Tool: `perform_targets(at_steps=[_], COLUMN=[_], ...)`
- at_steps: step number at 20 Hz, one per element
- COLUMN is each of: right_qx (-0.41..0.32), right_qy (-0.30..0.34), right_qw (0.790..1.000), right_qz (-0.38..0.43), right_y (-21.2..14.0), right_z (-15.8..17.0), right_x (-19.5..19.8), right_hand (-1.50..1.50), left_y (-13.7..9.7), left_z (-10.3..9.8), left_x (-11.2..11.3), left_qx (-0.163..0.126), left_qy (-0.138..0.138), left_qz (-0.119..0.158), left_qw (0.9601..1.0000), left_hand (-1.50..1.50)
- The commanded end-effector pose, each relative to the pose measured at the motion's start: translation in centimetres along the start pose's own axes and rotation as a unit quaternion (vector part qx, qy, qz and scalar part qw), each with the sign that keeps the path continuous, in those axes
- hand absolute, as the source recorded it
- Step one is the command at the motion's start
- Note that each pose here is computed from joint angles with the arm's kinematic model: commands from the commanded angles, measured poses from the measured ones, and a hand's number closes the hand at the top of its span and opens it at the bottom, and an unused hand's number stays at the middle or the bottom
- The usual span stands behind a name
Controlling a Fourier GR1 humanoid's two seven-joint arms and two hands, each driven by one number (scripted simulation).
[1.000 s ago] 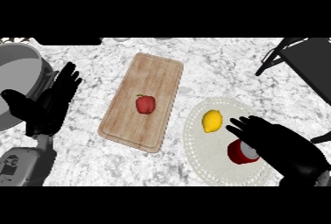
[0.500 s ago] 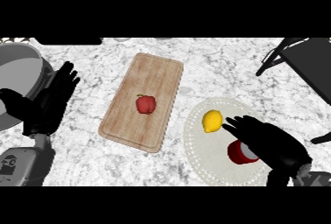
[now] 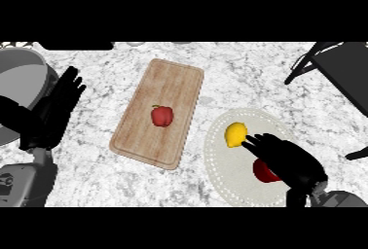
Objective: Pick the can from the placemat and place it in the tiered shelf
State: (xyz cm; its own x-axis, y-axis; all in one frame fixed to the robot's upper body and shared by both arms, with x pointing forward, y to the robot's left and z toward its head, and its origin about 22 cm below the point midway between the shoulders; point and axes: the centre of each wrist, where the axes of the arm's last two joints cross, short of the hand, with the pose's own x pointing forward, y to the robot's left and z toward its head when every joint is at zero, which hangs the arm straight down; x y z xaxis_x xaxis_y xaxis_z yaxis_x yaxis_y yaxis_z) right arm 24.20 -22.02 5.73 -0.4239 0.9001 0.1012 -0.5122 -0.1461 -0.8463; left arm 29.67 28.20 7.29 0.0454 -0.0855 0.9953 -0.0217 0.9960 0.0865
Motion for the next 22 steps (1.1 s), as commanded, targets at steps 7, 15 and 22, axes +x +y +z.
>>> perform_targets(at_steps=[7,15,22], right_qx=[-0.007,-0.065,-0.112], right_qy=[-0.027,0.007,0.066], right_qw=[0.999,0.998,0.984], right_qz=[0.047,-0.025,-0.122], right_y=[1.3,4.6,4.6], right_z=[-2.3,-2.4,-1.6], right_x=[0.0,5.2,11.7], right_hand=[1.50,1.50,1.50], left_y=[-0.6,-1.0,-0.3], left_z=[0.8,-0.1,0.4], left_x=[-2.0,-0.4,-1.2], left_qx=[0.004,0.004,0.002], left_qy=[0.007,0.001,-0.004], left_qz=[0.004,-0.005,-0.007], left_qw=[1.0000,1.0000,1.0000], left_hand=[0.00,0.00,0.00])
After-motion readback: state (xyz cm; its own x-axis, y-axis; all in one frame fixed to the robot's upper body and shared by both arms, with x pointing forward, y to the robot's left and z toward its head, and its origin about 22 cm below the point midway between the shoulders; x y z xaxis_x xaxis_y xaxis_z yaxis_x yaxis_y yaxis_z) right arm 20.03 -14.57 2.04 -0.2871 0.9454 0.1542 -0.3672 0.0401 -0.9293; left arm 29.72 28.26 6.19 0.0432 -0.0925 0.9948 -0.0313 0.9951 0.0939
